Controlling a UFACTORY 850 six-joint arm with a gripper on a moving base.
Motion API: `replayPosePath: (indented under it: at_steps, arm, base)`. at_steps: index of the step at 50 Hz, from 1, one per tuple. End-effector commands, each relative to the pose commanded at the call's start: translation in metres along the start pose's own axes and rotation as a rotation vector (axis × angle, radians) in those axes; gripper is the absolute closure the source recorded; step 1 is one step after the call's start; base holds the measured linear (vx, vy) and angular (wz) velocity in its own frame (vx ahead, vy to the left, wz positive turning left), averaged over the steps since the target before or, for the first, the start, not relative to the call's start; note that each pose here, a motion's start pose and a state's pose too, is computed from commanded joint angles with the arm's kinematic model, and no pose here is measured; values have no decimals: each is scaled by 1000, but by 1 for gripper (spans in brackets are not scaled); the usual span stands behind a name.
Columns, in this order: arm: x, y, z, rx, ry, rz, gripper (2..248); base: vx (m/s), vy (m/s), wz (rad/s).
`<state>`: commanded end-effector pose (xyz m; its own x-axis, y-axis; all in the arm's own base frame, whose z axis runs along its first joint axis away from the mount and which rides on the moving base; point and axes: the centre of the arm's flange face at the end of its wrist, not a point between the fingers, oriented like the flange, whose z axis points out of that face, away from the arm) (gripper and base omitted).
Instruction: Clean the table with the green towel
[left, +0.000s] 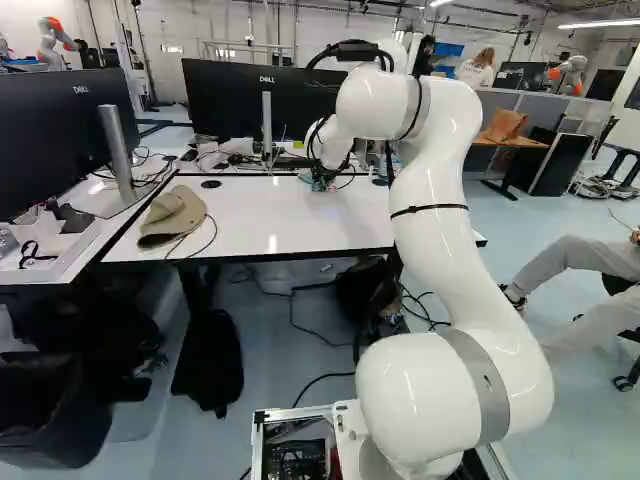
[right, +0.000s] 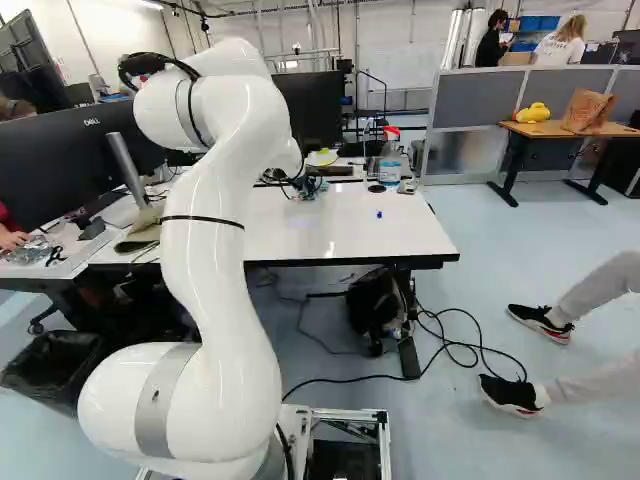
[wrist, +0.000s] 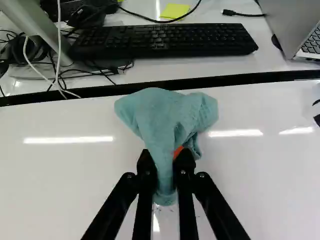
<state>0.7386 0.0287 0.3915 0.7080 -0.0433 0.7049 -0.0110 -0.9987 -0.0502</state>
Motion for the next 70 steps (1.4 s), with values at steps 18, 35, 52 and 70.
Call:
replayPosePath:
  at_steps: [18,35,52,70]
  arm:
    - [-19,-17,-24,16,-31,-19,200]
    - [-37,-17,-48,15,-60,-20,200]
    - [-53,0,-69,-2,-82,-4,200]
    - [-57,31,-76,-34,-86,30,200]
  base:
    - [0,0,0]
    - [0,0,0]
    - [0,0,0]
    - [0,0,0]
